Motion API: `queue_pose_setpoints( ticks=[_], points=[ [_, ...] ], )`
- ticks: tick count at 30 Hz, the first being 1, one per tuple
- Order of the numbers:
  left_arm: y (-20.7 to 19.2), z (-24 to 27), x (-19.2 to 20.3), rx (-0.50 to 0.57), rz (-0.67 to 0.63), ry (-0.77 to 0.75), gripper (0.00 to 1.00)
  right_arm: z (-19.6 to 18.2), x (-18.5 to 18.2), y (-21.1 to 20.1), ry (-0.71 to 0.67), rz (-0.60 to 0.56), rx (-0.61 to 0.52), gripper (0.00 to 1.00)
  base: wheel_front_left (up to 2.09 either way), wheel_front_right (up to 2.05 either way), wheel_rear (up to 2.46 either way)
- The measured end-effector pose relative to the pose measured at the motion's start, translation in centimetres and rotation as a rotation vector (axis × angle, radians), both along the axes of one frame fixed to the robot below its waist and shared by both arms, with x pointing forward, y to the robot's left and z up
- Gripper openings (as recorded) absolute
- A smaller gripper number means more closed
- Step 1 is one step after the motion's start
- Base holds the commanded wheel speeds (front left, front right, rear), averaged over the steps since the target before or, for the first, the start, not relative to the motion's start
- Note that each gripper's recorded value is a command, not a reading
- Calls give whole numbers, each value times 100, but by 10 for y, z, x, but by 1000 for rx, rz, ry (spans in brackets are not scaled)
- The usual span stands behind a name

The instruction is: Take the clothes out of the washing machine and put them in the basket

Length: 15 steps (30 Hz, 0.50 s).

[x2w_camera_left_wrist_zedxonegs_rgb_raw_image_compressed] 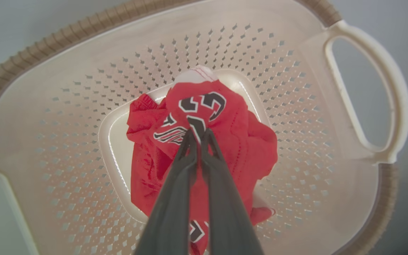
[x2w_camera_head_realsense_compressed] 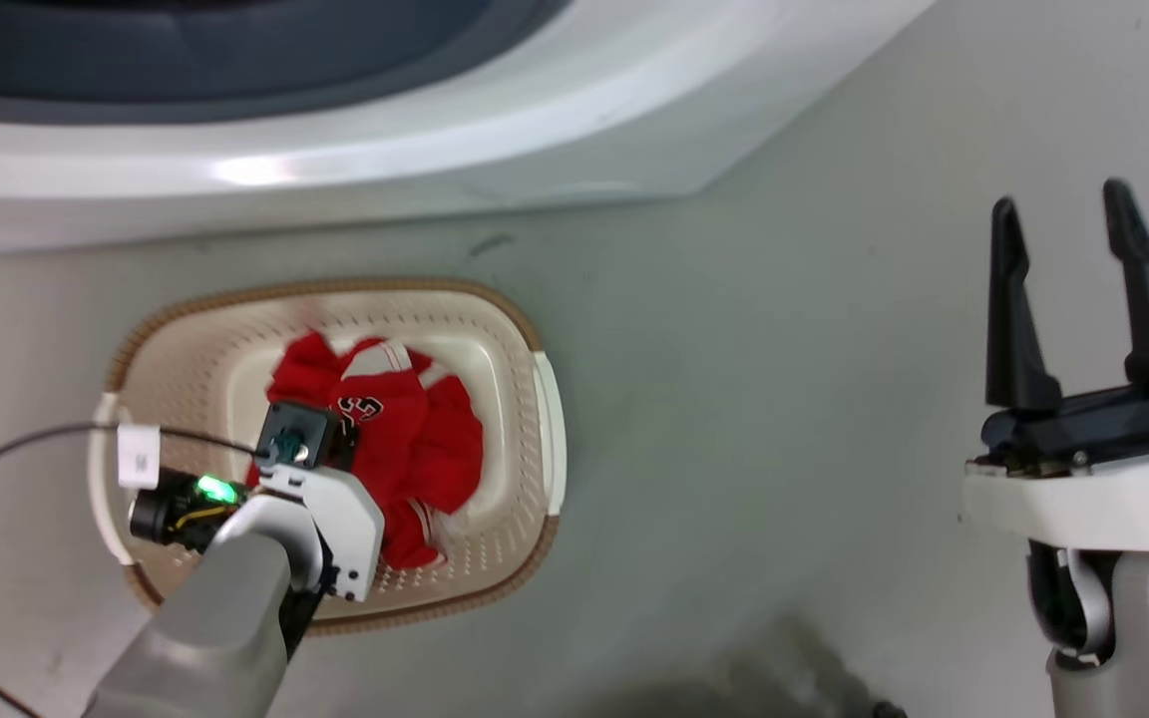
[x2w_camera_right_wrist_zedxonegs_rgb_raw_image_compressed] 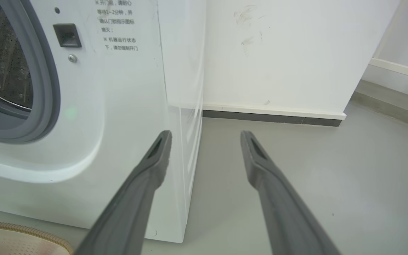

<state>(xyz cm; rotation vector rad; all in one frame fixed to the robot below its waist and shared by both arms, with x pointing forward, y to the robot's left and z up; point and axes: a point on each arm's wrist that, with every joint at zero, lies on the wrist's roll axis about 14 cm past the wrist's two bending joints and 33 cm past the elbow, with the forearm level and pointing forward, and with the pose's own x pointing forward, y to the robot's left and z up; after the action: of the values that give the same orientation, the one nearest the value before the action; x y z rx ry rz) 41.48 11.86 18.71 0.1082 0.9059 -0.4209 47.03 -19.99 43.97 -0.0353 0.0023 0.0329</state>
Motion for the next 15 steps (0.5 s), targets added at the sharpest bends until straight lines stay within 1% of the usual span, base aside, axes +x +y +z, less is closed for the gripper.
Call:
queue_pose_setpoints(
  ticks=[6,10,13,14,15],
  points=[
    [0,-54,-12,77,-72,156,0,-35,11,-14,62,-34,-9,100,0,0,0],
    [-6,-81,-20,92,-110,231,0,-57,11,-23,112,-56,-18,100,0,0,0],
    [-11,-95,-28,101,-134,281,0,-67,11,-26,132,-63,-28,100,0,0,0],
    [-13,-98,-30,102,-142,294,16,-69,11,-28,138,-66,-32,100,0,0,0],
    [-15,-100,-32,100,-145,308,77,-70,10,-29,142,-69,-34,100,0,0,0]
  ],
)
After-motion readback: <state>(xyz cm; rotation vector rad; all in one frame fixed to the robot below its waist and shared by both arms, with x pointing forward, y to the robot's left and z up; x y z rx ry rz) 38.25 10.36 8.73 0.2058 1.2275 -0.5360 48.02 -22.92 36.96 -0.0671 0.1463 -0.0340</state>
